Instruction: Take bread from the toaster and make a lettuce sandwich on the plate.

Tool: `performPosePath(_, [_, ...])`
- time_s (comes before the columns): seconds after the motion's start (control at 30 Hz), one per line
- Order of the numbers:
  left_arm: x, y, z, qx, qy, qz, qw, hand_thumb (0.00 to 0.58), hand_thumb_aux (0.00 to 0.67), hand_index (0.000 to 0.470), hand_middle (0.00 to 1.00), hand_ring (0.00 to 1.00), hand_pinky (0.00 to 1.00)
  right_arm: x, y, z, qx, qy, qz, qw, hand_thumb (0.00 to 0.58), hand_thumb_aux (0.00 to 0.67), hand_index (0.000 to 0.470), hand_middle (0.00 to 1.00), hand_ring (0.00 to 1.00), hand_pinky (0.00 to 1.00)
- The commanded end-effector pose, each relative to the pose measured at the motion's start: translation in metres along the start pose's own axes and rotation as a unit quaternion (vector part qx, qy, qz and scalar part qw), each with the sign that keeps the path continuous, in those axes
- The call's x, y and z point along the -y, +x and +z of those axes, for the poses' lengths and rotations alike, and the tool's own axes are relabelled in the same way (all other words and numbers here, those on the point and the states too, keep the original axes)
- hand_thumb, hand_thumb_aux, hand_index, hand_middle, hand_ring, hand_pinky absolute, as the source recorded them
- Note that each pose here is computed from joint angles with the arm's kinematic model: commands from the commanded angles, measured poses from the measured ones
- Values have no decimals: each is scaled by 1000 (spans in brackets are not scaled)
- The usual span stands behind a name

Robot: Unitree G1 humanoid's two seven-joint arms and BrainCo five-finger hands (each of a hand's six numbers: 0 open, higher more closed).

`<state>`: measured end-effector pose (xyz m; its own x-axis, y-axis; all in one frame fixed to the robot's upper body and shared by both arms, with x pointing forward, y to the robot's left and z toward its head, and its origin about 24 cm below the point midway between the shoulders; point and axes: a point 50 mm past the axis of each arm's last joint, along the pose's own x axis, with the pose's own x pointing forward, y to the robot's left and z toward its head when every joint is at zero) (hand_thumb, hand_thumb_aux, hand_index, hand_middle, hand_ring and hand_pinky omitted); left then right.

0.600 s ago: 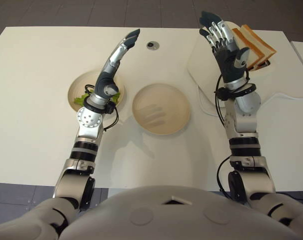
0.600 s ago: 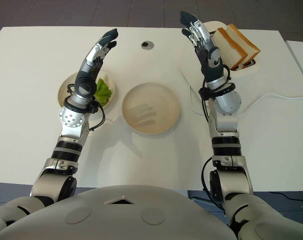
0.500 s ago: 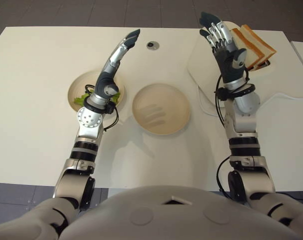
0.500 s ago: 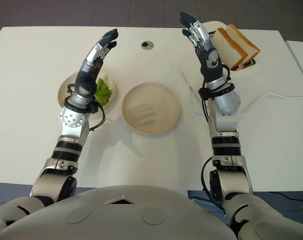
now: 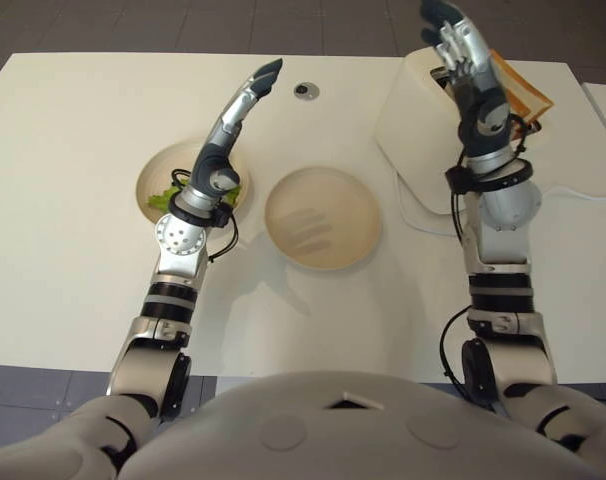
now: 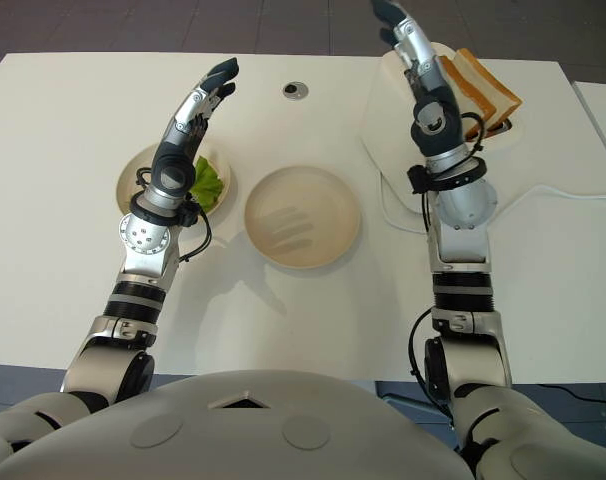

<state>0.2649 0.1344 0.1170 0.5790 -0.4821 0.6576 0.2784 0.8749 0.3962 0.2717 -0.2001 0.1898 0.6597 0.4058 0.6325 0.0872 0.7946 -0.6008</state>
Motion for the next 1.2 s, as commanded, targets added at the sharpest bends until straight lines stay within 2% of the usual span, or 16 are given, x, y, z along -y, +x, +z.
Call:
performPosePath(0.03, [-1,-1,-1,-6,3,-1,1000,0,0,0,0,0,0,53,-4,-3,-49,-210,13,976,0,0,0,0,0,0])
performPosePath(0.13, [-2,0,-2,-6,7,0,1000,0,0,0,0,0,0,77,-28,-39,-178,-285,51,941,0,0,0,0,0,0])
performPosePath(0.23, [-3,-1,-3,-8,12,-4,1000,0,0,0,0,0,0,94,-57,-70,-293,-295,71,907,0,0,0,0,0,0])
performPosePath(0.47, [-3,0,-5,-10,16,-5,1000,0,0,0,0,0,0,96,-93,-105,-408,-246,111,872,9,5,4,0,0,0])
performPosePath(0.5, [-3,0,-5,-10,16,-6,1000,0,0,0,0,0,0,92,-93,-106,-405,-240,119,874,71,42,29,0,0,0])
performPosePath(0.57, [-3,-1,-5,-10,16,-6,1000,0,0,0,0,0,0,85,-89,-105,-390,-233,126,882,382,279,195,0,0,0])
performPosePath(0.6, [-3,-1,-5,-11,16,-6,1000,0,0,0,0,0,0,84,-87,-105,-385,-231,127,885,454,357,251,0,0,0])
performPosePath(0.67, [-3,-1,-5,-11,17,-6,1000,0,0,0,0,0,0,82,-85,-104,-376,-229,127,889,489,405,284,0,0,0])
performPosePath(0.73, [-3,-1,-5,-12,16,-6,1000,0,0,0,0,0,0,82,-83,-103,-368,-232,119,893,579,638,448,0,0,0])
performPosePath(0.77, [-2,-1,-5,-12,16,-6,1000,0,0,0,0,0,0,84,-80,-102,-360,-235,109,896,580,670,470,0,0,0])
performPosePath(0.93, [-2,-1,-5,-12,17,-6,1000,0,0,0,0,0,0,92,-68,-92,-321,-235,59,915,580,670,470,4,4,4])
performPosePath(1.0, [-2,-1,-5,-13,17,-6,1000,0,0,0,0,0,0,95,-65,-89,-311,-231,42,921,580,670,470,165,165,165])
performPosePath(1.03, [-2,-2,-5,-13,17,-6,1000,0,0,0,0,0,0,97,-63,-87,-305,-228,32,924,580,670,470,416,416,416])
performPosePath(1.07, [-2,-2,-5,-13,17,-5,1000,0,0,0,0,0,0,98,-61,-84,-295,-222,18,929,580,670,470,824,824,824])
performPosePath(1.1, [-2,-2,-5,-13,18,-5,1000,0,0,0,0,0,0,100,-58,-81,-286,-216,4,934,580,670,470,1000,1000,1000])
performPosePath(1.2, [-2,-2,-5,-13,18,-5,1000,0,0,0,0,0,0,106,-51,-74,-260,-199,-39,944,580,670,470,1000,1000,1000])
